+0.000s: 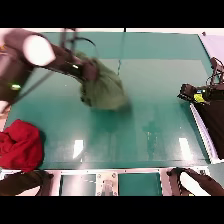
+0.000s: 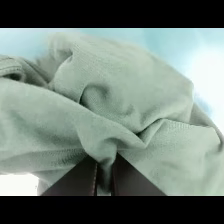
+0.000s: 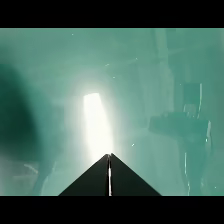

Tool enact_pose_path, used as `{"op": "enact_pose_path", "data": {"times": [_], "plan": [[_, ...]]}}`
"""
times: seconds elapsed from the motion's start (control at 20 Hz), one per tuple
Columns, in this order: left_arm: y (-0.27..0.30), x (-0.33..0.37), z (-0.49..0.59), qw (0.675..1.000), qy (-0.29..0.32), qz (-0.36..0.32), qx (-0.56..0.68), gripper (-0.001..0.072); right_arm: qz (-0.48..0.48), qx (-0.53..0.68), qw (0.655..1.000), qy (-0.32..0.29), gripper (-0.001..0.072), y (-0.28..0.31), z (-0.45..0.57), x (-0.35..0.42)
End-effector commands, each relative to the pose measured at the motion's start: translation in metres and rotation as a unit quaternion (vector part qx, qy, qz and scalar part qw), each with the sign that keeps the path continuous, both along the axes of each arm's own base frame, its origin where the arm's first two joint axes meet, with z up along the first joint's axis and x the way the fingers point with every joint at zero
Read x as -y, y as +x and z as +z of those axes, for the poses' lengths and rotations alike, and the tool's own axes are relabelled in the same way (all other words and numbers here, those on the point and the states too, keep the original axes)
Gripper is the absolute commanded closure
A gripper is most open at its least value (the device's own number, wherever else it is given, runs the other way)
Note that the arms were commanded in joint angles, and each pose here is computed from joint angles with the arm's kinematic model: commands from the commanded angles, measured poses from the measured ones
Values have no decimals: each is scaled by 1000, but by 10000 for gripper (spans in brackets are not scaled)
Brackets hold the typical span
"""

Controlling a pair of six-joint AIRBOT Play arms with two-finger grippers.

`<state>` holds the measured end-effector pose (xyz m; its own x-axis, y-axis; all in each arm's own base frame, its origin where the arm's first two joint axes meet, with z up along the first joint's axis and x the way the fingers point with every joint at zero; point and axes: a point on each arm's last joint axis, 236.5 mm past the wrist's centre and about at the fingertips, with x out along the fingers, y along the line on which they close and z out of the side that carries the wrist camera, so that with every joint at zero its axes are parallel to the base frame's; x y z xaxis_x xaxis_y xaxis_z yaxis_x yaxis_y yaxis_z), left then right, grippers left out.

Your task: Fold the shirts.

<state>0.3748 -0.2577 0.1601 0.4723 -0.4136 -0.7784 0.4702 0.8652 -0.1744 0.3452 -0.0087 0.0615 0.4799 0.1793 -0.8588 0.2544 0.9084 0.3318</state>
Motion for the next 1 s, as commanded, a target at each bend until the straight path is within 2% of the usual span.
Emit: {"op": "enact_pose_path", "data": {"times": [0.0,0.05,0.1,0.15,0.3,0.5,0.8,0.95], "plan": [[-38,45,-64,991,34,-69,-106,330,0,-9,1000,2,691,-4,-1,0],[-44,41,-80,987,53,-74,-135,139,2,-12,1000,3,626,-6,-2,0],[-44,30,-91,983,78,-76,-148,133,5,-11,1000,1,526,-6,-2,0],[-39,16,-95,981,96,-69,-151,132,11,-11,1000,-2,512,-6,-2,0],[-12,-23,-93,984,97,-17,-149,132,18,-11,1000,-6,511,-5,-3,0],[29,-37,-113,991,48,35,-116,132,14,-3,1000,-8,518,-1,-2,2],[48,16,-213,986,-36,24,-159,133,10,6,1000,-10,518,3,-4,3],[62,17,-229,988,-37,29,-144,138,0,15,1000,-12,519,7,-15,6]]}}
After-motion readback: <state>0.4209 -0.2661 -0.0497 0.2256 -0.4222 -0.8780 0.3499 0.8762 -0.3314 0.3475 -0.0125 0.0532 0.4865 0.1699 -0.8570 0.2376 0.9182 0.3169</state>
